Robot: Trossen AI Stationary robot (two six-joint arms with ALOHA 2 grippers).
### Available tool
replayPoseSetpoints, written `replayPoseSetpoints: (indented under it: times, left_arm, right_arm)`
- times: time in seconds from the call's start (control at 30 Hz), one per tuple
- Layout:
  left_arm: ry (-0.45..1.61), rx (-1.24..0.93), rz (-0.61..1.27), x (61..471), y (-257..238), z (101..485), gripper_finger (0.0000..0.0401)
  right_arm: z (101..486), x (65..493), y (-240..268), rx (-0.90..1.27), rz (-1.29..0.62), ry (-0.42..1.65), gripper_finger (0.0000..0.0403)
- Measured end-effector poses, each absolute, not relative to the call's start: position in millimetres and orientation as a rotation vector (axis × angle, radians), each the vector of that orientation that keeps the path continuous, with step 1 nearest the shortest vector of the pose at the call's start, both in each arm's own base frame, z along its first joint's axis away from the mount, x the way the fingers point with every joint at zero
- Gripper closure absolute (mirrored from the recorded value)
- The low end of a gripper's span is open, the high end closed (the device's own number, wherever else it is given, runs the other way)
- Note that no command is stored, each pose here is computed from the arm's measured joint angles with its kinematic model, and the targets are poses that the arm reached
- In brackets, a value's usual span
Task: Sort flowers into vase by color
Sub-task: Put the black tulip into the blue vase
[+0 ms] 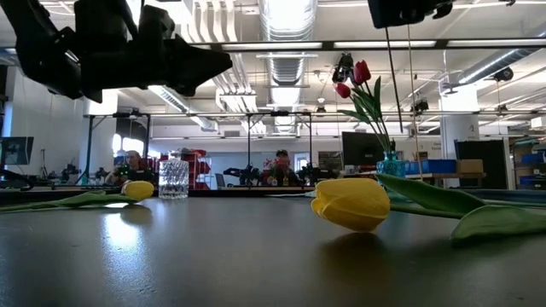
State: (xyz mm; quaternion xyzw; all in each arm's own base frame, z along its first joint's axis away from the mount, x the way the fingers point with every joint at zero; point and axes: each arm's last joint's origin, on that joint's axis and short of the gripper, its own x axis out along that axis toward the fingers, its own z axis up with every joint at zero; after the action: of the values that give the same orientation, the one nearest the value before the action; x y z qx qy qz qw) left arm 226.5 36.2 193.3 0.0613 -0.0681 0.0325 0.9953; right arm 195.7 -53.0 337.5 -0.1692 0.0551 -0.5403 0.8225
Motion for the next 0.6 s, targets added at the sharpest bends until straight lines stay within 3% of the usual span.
replayPoseSetpoints:
  times: [0.6]
  left_arm:
    - [-0.132,0.123,0.065,226.7,36.2,192.6,0.0301]
  right_arm:
    - [316.8,189.4,-143.5,-0.294,-1.203,0.112,0.0391]
